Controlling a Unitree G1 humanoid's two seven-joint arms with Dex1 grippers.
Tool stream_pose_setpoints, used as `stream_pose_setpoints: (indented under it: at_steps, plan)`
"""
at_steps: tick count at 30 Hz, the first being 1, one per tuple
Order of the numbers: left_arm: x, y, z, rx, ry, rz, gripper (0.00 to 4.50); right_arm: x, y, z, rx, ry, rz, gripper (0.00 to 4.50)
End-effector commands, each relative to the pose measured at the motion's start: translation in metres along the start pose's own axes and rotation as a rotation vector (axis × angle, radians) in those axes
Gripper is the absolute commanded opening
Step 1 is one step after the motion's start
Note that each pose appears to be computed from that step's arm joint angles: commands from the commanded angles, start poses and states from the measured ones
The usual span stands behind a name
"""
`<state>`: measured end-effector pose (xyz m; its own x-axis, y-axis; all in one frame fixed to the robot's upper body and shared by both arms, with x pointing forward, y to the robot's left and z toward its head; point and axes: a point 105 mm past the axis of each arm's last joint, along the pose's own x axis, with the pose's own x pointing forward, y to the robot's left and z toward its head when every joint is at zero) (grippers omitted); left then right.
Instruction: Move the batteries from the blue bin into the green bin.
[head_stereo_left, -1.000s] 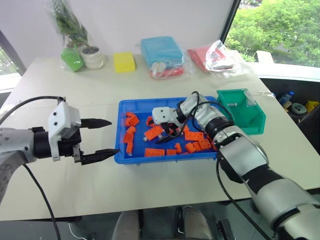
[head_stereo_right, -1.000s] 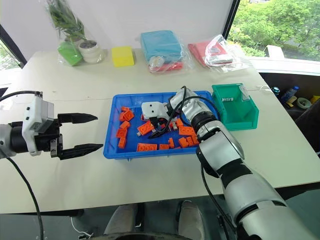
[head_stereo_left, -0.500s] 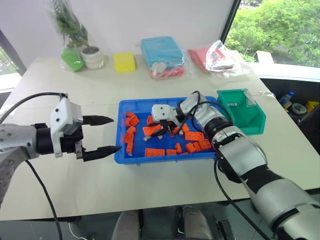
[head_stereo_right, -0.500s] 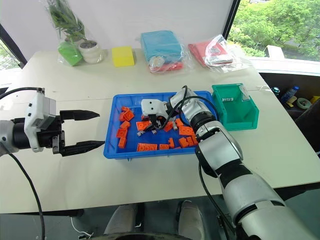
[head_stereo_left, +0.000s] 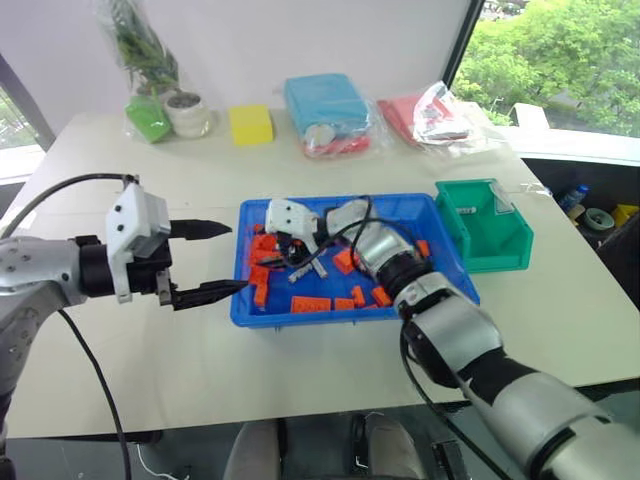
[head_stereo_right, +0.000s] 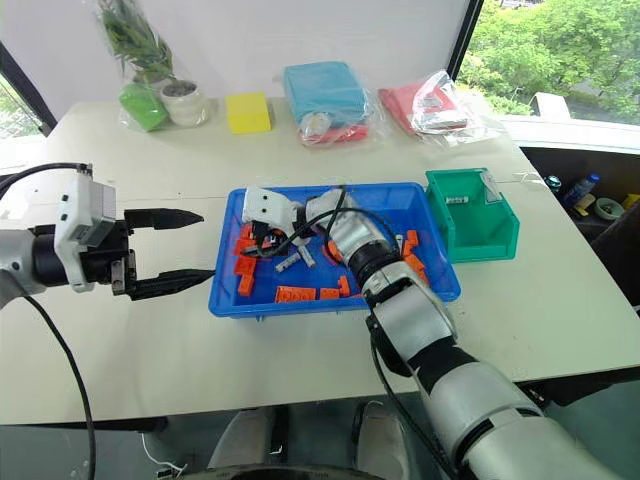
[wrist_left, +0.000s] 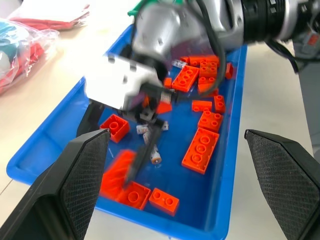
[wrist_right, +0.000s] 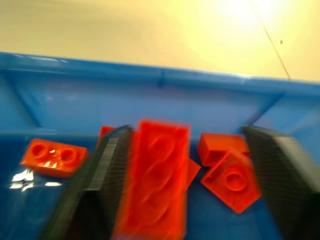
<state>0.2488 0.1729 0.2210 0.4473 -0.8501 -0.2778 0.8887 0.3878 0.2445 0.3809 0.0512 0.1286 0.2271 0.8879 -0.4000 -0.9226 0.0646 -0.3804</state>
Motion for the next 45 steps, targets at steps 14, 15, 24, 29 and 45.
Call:
stream_pose_setpoints:
  at_steps: [14,15,24,29,45]
  plan:
    - [0.001,0.002,0.008,0.041,-0.020,0.003,4.50,-0.045,0.012,-0.016,-0.190,0.112,0.308,4.01]
    - [0.001,0.002,0.008,0.042,-0.020,0.005,4.50,-0.043,0.011,-0.017,-0.190,0.117,0.299,4.01]
    - [-0.002,0.001,0.009,0.048,-0.017,0.026,4.50,-0.042,0.011,-0.038,-0.244,0.223,0.293,4.01]
    - [-0.002,0.000,0.009,0.045,-0.018,0.027,4.50,-0.045,0.013,-0.037,-0.221,0.192,0.314,1.66]
    - [0.009,0.002,0.000,-0.044,-0.089,0.006,4.50,-0.249,-0.062,-0.012,0.197,-0.024,-0.632,0.06]
